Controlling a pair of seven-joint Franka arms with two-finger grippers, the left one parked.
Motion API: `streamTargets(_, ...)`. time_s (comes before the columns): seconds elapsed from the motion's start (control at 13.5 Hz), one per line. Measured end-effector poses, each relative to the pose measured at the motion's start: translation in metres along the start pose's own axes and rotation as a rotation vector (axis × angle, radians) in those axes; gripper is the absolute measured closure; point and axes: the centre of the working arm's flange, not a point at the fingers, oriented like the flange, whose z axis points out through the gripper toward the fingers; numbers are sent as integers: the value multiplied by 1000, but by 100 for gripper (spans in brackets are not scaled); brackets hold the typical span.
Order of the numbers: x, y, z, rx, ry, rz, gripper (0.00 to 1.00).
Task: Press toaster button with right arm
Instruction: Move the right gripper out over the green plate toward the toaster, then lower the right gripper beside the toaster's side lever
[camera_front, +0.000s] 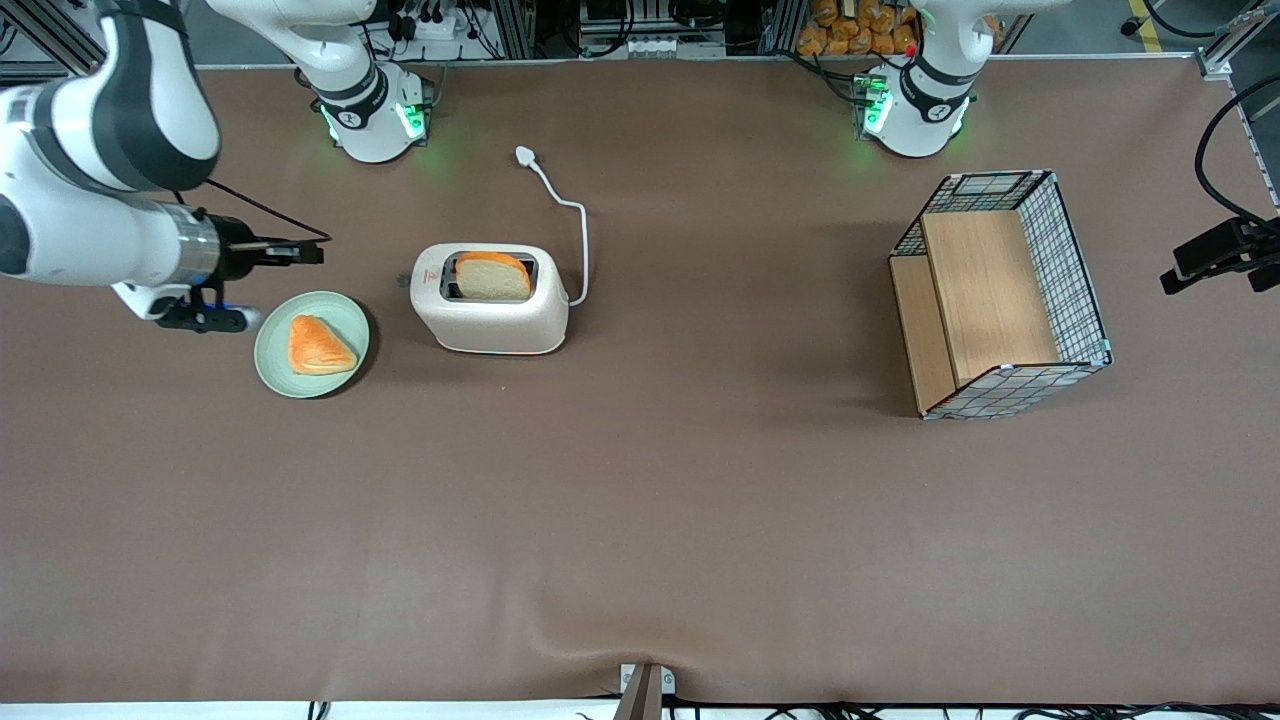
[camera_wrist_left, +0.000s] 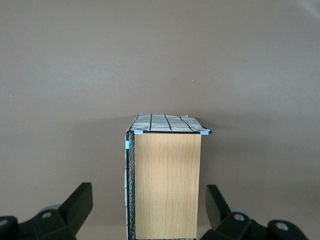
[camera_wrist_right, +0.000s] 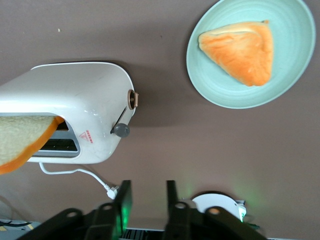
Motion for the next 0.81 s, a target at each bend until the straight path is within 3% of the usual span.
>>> streamTargets(0.22, 6, -8, 28, -11, -3, -10, 99)
streamTargets(0.52, 7, -12, 50, 92, -20, 17, 99)
streamTargets(0.81, 11, -10, 77, 154, -30, 52, 99)
